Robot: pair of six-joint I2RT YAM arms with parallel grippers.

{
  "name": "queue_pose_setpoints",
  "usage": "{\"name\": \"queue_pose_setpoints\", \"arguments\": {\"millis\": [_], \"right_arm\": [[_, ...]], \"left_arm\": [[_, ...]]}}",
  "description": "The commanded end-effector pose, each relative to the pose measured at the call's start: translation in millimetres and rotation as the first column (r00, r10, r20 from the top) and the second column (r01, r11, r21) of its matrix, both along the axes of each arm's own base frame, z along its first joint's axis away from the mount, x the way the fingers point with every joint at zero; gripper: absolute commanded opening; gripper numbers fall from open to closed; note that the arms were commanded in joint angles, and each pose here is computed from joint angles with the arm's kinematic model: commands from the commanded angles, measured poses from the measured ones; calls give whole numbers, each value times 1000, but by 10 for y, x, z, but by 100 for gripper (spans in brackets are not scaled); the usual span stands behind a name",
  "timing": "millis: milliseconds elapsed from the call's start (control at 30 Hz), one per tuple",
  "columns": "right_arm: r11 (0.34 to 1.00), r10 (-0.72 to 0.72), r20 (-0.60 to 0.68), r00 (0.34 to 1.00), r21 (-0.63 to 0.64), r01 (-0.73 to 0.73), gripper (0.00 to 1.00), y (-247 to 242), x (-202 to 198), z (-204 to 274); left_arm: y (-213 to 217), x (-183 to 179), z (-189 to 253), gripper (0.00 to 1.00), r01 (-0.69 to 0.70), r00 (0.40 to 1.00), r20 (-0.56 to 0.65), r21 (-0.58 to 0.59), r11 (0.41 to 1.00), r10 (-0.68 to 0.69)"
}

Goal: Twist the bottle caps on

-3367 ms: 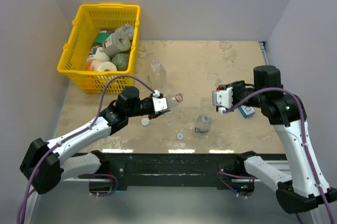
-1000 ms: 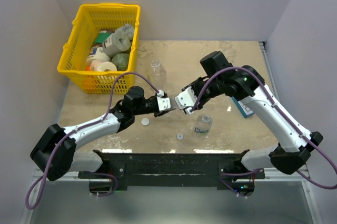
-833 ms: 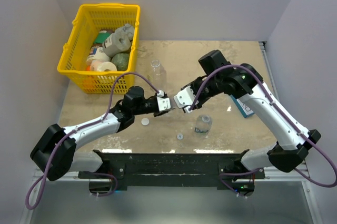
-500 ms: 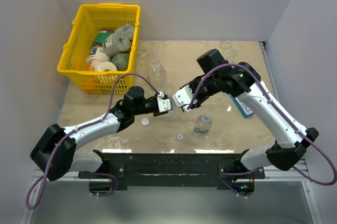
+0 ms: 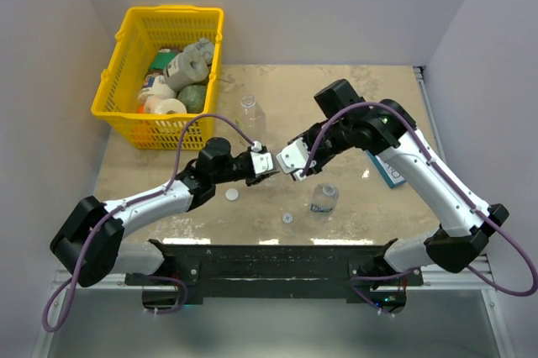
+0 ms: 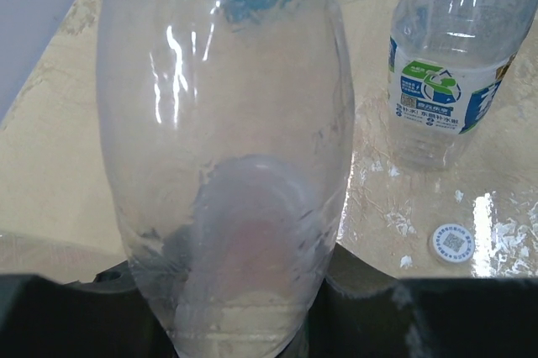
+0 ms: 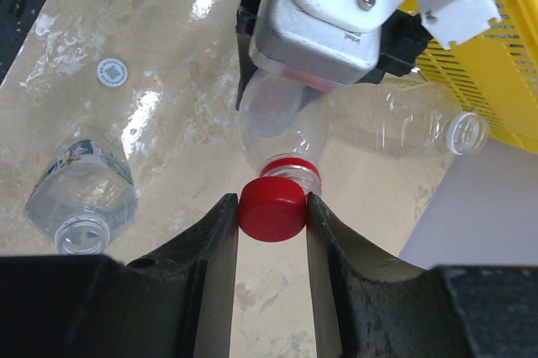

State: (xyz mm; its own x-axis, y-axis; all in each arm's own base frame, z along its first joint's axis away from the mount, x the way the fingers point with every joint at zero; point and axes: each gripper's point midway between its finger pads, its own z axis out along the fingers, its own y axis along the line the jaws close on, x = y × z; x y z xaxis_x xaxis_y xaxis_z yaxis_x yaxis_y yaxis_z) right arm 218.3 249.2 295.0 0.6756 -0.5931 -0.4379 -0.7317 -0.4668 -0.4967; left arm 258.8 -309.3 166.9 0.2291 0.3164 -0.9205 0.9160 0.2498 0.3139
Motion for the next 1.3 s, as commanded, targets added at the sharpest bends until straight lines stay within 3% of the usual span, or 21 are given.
{"name": "queue_pose_setpoints", "arguments": {"millis": [0,433,867,1267], "right_arm": [[999,48,-61,997,-19,-49,0,21,-128,-73],[993,-97,1,995,69,97,0,159,194,24],[993,-109,-91,990,40,113,0,106,221,-20],[992,-115,-81,990,46,119,0,134,301,21]], "left_arm": [[-147,116,560,0,5,996,94,-149,989,9],[-164,42,544,0,58,992,123,-140,988,-41],[-86,49,590,0,35,980,200,-168,985,0],[-98,38,610,0,61,971,238,-159,985,-21]]}}
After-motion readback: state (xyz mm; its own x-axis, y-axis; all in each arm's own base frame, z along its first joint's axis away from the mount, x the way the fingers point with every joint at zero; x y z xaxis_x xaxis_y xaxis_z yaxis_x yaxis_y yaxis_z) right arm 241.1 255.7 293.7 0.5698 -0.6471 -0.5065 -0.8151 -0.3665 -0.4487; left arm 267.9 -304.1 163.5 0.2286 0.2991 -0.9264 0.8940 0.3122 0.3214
